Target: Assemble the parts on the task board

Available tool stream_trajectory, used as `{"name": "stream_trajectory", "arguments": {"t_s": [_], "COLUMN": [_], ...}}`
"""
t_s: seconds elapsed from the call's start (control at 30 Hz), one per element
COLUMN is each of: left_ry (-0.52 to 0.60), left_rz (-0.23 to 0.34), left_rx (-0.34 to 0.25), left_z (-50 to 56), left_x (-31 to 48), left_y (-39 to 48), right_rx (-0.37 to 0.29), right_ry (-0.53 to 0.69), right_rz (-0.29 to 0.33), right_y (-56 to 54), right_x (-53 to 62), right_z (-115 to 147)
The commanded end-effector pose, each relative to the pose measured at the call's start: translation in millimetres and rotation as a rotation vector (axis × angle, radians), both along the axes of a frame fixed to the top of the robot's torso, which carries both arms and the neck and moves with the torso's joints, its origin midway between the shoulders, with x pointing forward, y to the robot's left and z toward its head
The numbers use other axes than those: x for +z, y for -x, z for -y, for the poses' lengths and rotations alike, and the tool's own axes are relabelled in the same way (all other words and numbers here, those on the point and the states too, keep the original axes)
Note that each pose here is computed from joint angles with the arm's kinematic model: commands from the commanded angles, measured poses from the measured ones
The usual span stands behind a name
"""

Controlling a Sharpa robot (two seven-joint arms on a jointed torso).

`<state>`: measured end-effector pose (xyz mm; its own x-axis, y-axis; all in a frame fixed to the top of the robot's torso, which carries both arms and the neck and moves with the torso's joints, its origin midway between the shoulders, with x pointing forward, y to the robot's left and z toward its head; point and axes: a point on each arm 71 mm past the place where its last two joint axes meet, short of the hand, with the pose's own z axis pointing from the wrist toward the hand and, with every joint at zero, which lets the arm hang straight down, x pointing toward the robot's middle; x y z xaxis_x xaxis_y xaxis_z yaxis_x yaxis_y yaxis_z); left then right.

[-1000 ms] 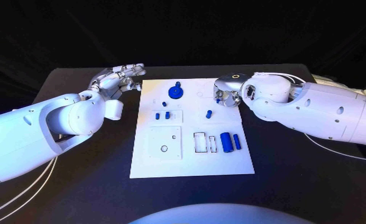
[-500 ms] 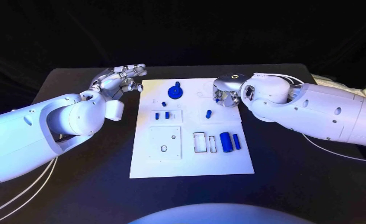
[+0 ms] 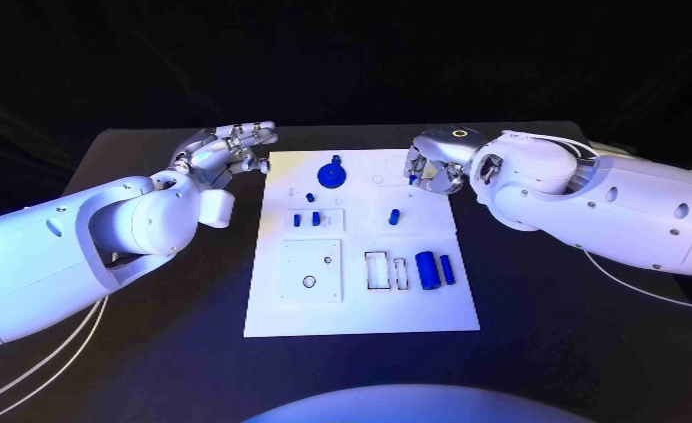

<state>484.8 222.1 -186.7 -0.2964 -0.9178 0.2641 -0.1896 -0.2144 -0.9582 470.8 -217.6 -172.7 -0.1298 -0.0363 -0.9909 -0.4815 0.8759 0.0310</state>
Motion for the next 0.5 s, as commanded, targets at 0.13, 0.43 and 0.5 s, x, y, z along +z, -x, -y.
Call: {"name": "stream_trajectory", "arguments": {"t_s": [0.13, 0.43, 0.5], "left_ry": [-0.002, 0.003, 0.006], "left_rz": [0.013, 0.017, 0.018], "left_rx": [-0.016, -0.030, -0.034], "left_z": [2.0, 6.4, 7.9], "left_x": [1.0, 1.3, 1.5], "left_y": [-0.1, -0.1, 0.1], "right_rx": [0.051, 0.190, 0.221], "right_ry": [-0.077, -0.104, -0.102], "right_rz": [0.007, -0.039, -0.051], "right_y": [13.6, 42.9, 49.8], "right_x": [9.9, 5.8, 2.1], "right_z": [-21, -71, -83]}}
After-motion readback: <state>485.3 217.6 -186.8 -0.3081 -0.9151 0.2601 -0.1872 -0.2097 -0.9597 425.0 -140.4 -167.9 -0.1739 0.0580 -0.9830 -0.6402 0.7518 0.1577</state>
